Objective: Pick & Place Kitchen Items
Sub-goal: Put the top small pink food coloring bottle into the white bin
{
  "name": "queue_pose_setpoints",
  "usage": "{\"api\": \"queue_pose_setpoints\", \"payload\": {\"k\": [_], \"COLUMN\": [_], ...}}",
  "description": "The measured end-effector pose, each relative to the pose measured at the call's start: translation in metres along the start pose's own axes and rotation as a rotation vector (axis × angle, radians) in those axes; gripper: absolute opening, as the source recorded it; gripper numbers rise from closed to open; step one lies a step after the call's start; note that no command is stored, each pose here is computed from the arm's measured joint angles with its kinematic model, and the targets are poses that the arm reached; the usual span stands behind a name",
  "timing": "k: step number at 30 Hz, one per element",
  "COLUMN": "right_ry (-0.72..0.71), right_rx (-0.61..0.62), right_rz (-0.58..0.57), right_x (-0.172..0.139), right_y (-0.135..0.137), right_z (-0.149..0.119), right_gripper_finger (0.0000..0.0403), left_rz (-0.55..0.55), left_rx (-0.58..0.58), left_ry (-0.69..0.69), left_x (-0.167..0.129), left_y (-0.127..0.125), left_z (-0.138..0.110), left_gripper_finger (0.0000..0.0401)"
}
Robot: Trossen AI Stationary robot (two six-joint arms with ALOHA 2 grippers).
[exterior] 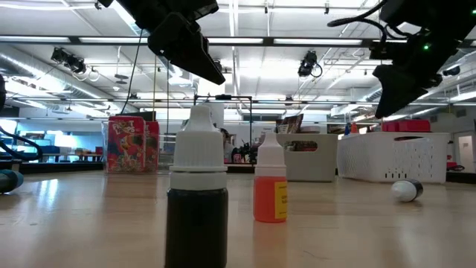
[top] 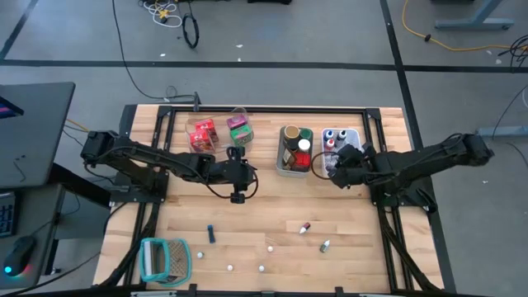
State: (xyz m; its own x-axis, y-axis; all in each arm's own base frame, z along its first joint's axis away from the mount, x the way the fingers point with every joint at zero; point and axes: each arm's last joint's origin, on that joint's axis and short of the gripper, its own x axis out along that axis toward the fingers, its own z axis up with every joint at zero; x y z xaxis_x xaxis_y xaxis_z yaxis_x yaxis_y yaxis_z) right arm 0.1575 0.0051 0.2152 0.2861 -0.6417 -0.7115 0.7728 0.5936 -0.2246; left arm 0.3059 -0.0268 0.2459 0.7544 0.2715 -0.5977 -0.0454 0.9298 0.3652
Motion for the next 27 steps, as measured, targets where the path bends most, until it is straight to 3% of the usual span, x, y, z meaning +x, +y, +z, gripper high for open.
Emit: {"api": "queue_pose_setpoints", "payload": {"k": [4, 8, 16, 27], "right_ry": [-0.023, -0.110, -0.233, -0.056], "right_rx": [0.049, 0.120, -0.060, -0.138], "right_rz": [0.018, 0.124, 0.323, 0.673], "right_x": [0.002, 0.000, -0.006, -0.010], "right_y": [0.002, 0.014, 0.030, 0.040], "right_z": [0.005, 0.016, 0.034, 0.029], "right_gripper_finger": [0.0175, 0.0189, 0.0187, 0.0176], "left_rz": [-0.001, -0.032, -0.103, -0.102], "left_rx": [0.000, 0.000, 0.000, 0.000], "left_ry": [0.000, -0.006, -0.019, -0.019], "left_x": [0.000, 0.000, 0.000, 0.000], "left_y": [0.000, -0.001, -0.003, -0.003], "left_z": [0.000, 0.000, 0.001, 0.001], "left_gripper_finger": [0.0166, 0.0166, 0.0166, 0.0166]}}
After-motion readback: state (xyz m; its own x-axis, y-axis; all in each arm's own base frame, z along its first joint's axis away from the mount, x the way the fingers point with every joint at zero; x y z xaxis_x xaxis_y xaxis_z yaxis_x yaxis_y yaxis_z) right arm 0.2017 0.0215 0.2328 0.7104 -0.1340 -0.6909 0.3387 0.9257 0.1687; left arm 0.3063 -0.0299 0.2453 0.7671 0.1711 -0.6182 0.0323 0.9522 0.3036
